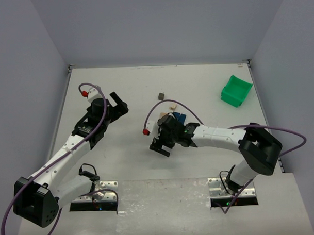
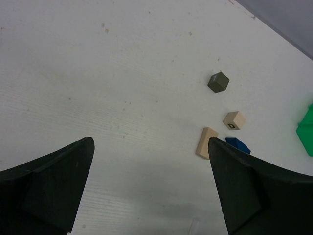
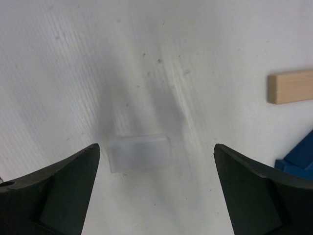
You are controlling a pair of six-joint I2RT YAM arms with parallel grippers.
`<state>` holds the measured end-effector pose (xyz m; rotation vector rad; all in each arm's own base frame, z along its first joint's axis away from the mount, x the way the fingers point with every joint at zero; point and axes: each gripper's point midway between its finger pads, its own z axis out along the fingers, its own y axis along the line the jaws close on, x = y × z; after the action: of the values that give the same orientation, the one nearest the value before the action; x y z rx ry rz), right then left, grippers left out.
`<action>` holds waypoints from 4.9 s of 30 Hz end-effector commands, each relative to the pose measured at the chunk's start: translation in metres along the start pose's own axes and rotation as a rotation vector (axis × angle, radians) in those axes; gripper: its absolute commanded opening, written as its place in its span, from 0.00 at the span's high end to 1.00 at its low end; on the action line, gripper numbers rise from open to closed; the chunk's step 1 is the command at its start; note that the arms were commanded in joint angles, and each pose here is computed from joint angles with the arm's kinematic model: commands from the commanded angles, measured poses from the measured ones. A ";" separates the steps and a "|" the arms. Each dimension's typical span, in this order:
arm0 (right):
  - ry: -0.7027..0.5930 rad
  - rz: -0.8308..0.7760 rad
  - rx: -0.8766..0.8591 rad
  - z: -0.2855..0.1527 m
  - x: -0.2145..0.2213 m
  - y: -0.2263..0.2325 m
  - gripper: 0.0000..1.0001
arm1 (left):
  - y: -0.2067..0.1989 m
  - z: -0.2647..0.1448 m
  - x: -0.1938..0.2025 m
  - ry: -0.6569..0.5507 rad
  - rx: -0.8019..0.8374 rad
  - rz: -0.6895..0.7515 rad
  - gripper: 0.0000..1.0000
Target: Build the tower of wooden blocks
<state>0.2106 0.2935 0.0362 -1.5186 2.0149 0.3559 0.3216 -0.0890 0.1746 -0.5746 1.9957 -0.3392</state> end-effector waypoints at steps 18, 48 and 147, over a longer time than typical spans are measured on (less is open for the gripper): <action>-0.018 0.961 0.592 0.010 -0.028 -0.119 0.01 | -0.012 -0.001 -0.015 -0.036 0.031 -0.014 0.00; -0.063 0.710 0.525 0.037 -0.056 -0.185 0.94 | -0.013 -0.001 -0.014 -0.033 0.037 -0.013 0.00; 0.040 0.064 -0.135 0.004 0.021 0.013 0.87 | -0.040 0.044 -0.010 0.010 0.081 0.077 0.00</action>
<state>0.1891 0.2700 0.0108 -1.5436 2.2002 0.4772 0.3689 -0.1143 0.1584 -0.4619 2.0698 -0.3243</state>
